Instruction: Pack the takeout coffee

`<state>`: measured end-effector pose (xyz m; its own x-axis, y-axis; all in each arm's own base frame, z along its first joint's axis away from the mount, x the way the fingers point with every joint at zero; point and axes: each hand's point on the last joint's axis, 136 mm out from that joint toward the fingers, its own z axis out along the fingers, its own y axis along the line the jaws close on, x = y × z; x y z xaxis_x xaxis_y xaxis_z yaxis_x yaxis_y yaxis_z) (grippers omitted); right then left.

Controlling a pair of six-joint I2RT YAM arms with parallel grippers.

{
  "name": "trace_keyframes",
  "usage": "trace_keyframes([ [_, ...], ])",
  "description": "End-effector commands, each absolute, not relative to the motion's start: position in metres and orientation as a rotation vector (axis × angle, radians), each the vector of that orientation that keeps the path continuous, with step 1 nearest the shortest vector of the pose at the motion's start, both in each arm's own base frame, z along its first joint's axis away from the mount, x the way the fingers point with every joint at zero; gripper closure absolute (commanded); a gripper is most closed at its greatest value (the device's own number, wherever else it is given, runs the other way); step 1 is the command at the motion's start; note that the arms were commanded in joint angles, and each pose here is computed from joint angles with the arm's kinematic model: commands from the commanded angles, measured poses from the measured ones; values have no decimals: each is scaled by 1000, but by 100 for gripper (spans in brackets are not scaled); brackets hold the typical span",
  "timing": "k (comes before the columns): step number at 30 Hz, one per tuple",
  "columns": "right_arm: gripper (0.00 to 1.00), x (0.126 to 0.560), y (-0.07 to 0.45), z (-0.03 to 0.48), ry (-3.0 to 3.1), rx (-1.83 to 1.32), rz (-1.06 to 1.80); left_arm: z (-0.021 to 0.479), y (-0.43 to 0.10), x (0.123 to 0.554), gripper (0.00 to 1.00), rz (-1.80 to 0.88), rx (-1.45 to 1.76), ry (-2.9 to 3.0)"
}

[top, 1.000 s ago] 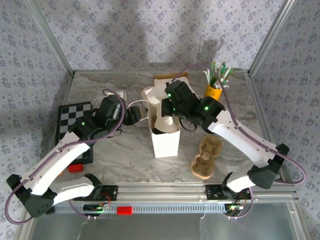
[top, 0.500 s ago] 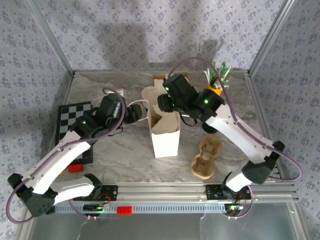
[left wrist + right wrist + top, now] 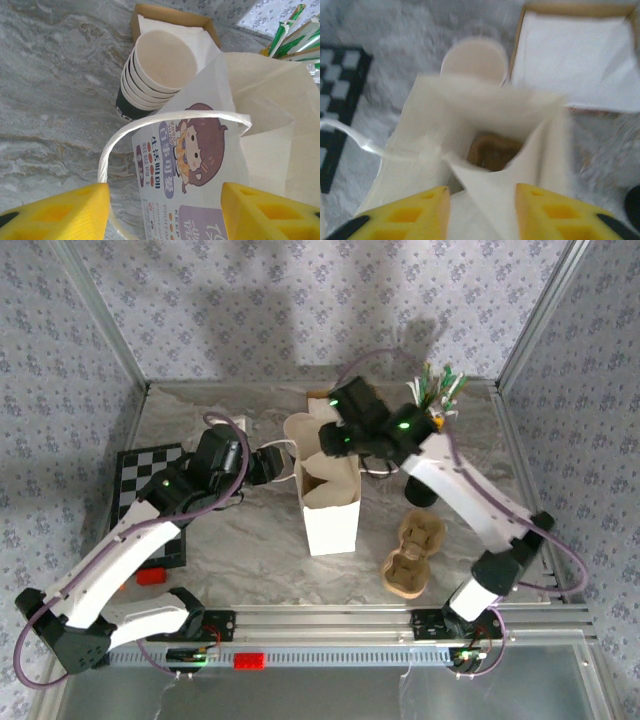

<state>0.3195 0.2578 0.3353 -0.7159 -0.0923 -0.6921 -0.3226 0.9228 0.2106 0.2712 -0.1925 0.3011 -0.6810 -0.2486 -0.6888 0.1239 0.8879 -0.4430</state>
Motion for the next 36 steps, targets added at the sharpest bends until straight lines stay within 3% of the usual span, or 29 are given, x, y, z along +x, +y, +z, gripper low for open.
trace_keyframes([
  [1,53,327,206,362,2277,-102,541,338,-191,272,39,-611,-7,2152],
  [7,49,366,125,292,2356,232,552,350,-169,277,35,-530,16,2120],
  [14,44,402,100,209,2401,381,530,360,-153,289,35,-435,72,2070],
  [28,39,482,106,127,2405,370,487,353,-162,314,32,-372,163,2053],
  [36,48,502,116,106,2404,330,496,346,-164,322,30,-354,154,2063],
])
